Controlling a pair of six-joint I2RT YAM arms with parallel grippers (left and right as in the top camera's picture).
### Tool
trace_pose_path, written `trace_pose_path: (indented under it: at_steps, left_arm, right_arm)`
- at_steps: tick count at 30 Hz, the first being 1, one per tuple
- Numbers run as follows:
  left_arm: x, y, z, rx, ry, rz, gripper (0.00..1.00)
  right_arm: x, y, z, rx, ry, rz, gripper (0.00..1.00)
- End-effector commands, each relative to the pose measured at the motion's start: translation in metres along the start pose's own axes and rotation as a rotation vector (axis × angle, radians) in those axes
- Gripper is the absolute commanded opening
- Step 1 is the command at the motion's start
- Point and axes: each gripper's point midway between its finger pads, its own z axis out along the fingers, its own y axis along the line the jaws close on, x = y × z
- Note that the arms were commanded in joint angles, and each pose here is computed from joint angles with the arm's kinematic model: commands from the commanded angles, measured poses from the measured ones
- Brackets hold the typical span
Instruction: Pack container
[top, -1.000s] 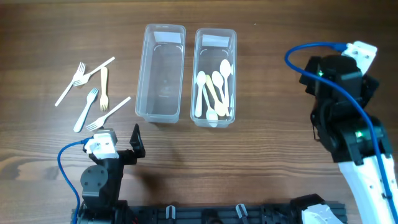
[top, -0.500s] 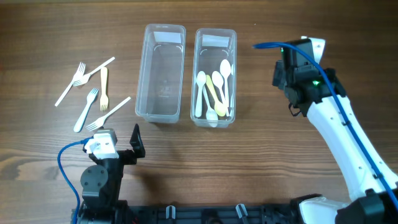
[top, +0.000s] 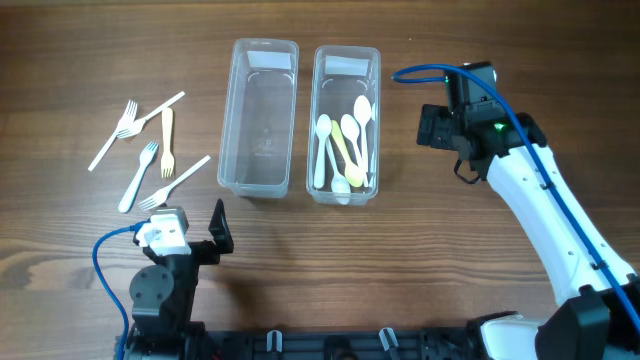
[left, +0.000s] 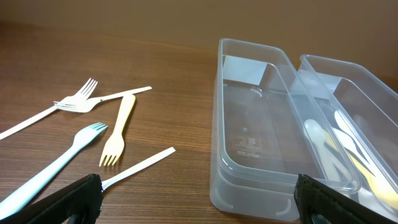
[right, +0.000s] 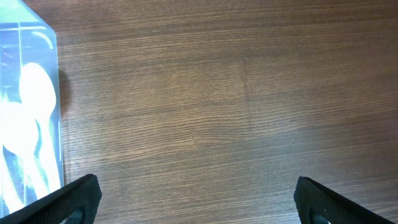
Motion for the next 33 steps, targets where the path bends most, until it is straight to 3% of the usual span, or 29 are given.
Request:
trace_pose_path:
  at_steps: [1,16,19,21,22,23,25,29,33]
  left_arm:
    - [-0.001,-0.001,0.000,0.007,-0.007,0.007,1.00]
    - [-0.001,-0.001,0.000,0.007,-0.007,0.007,1.00]
    - [-0.001,-0.001,0.000,0.007,-0.007,0.007,1.00]
    - [-0.001,-0.001,0.000,0.007,-0.007,0.007,1.00]
    - [-0.001,-0.001,0.000,0.007,-0.007,0.007,1.00]
    - [-0.001,-0.001,0.000,0.007,-0.007,0.007,1.00]
    - [-0.001,-0.001,0.000,0.007,-0.007,0.007,1.00]
    - [-0.001,-0.001,0.000,0.007,-0.007,0.007,1.00]
    - [-0.001,-0.001,0.000,0.007,-0.007,0.007,1.00]
  right_arm:
    - [0.000,0.002,0.001,-0.011,0.006,-0.004,1.00]
    - [-0.003,0.006,0.001,-0.031,-0.007,0.004,1.00]
    - [0.016,-0.009,-0.015,0.012,0.054,0.007,1.00]
    - [0.026,-0.030,-0.036,0.087,0.055,0.162,1.00]
    - [0.040,-0.056,-0.061,0.182,0.040,0.401,1.00]
    - [0.054,-0.079,-0.085,0.266,0.011,0.556,1.00]
    - [0.069,-0.103,-0.126,0.276,-0.051,0.593,1.00]
    - [0.089,-0.098,-0.214,-0.102,-0.291,0.361,1.00]
    - [0.081,-0.127,-0.283,-0.151,-0.709,0.276,1.00]
